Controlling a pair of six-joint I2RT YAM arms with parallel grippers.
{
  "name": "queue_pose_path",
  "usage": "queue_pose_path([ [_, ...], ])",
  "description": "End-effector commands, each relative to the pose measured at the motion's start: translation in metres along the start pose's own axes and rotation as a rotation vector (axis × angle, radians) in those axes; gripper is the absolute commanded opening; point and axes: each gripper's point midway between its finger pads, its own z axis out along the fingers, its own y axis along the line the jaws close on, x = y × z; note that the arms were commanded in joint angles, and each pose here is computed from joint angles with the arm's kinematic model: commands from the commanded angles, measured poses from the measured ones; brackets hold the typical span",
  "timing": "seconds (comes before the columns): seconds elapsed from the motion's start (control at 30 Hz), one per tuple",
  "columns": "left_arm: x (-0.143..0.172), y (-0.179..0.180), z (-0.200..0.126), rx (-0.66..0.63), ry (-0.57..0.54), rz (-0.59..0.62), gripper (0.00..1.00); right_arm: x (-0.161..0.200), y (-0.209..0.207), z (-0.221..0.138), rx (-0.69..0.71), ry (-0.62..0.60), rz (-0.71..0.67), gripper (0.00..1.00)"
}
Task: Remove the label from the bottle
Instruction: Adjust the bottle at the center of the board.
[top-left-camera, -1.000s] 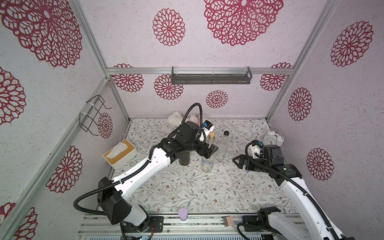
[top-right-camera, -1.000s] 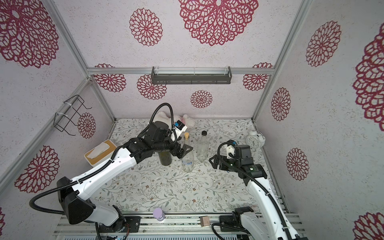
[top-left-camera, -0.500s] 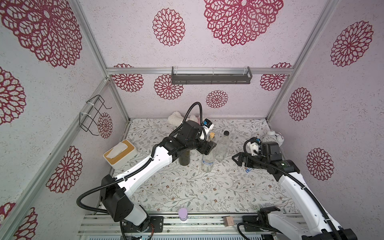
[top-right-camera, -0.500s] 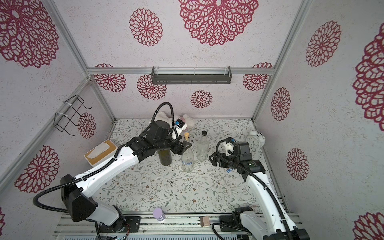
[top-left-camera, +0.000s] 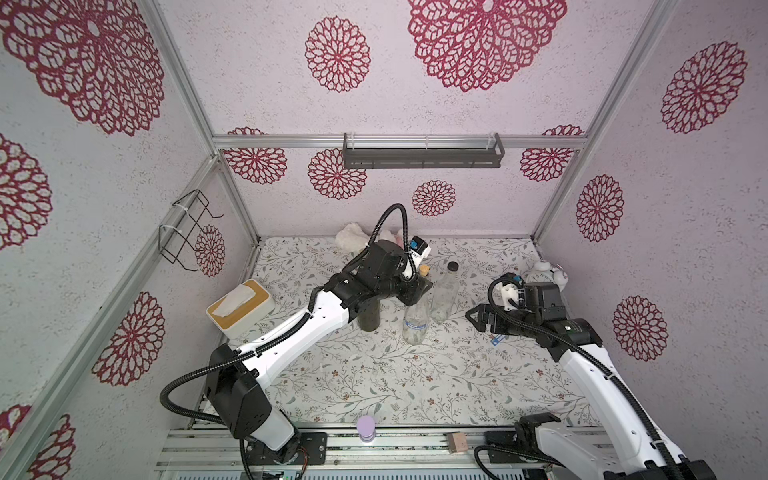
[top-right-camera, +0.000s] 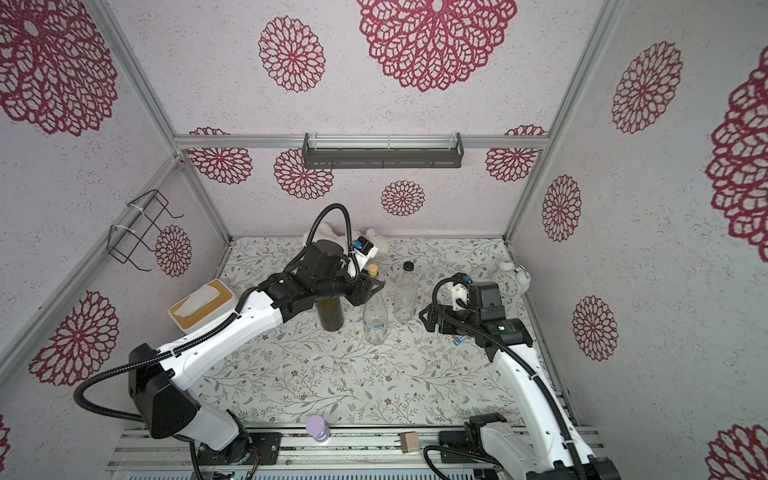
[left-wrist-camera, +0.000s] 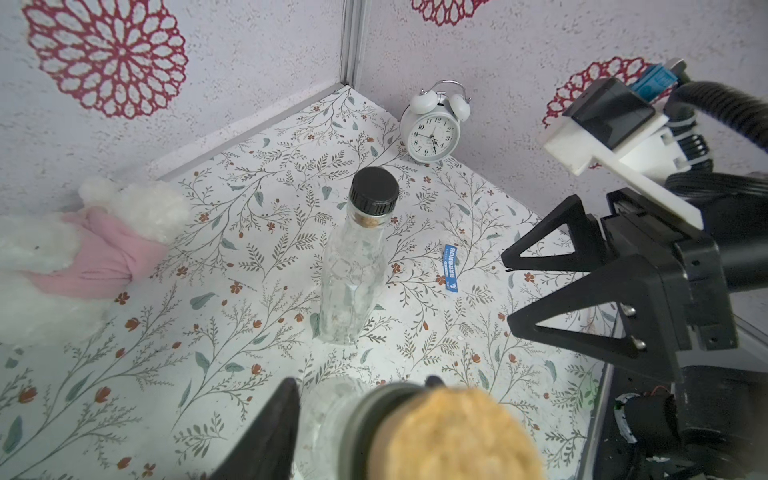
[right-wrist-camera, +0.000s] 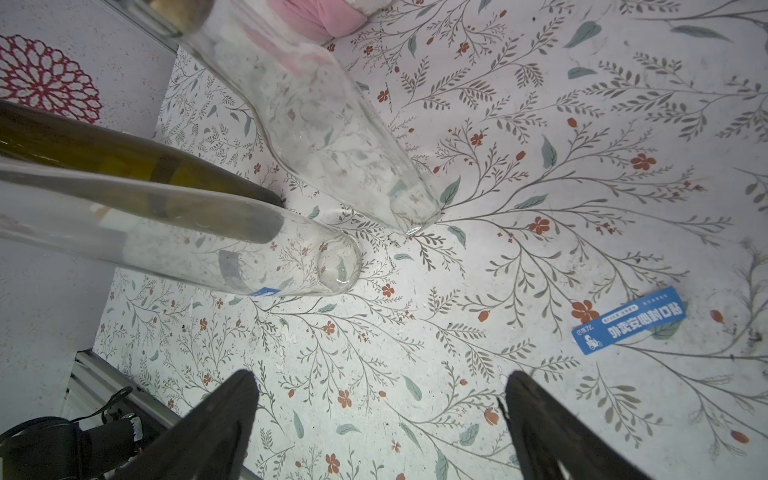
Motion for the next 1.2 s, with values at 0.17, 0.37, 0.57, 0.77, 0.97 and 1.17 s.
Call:
queue_pose_path([
  [0.17,-0.012,0.000,-0.008,-0.023,-0.046,0.007,0.28,-0.017,0.007,-0.018,0.005,-0.071,-0.046,0.95],
  [0.37,-0.019,0.002,-0.014,-0.135,-0.049,0.025,0.21,-0.021,0.013,-0.017,-0.026,-0.088,-0.037,0.95],
  [0.57,-0.032,0.010,-0.025,-0.298,-0.103,-0.065,0.16,-0.026,0.015,-0.020,-0.018,-0.087,-0.078,0.95],
  [0.77,-0.031,0.021,-0.036,-0.474,-0.128,-0.144,0.16,-0.024,0.018,-0.016,-0.038,-0.075,-0.106,0.95],
  [0.97,-0.025,0.024,-0.047,-0.539,-0.147,-0.227,0.15,-0.016,0.017,-0.016,-0.035,-0.049,-0.129,0.95],
  [1.17,-0.020,0.021,-0.047,-0.567,-0.137,-0.243,0.15,-0.014,0.021,-0.019,-0.052,-0.038,-0.128,0.95],
])
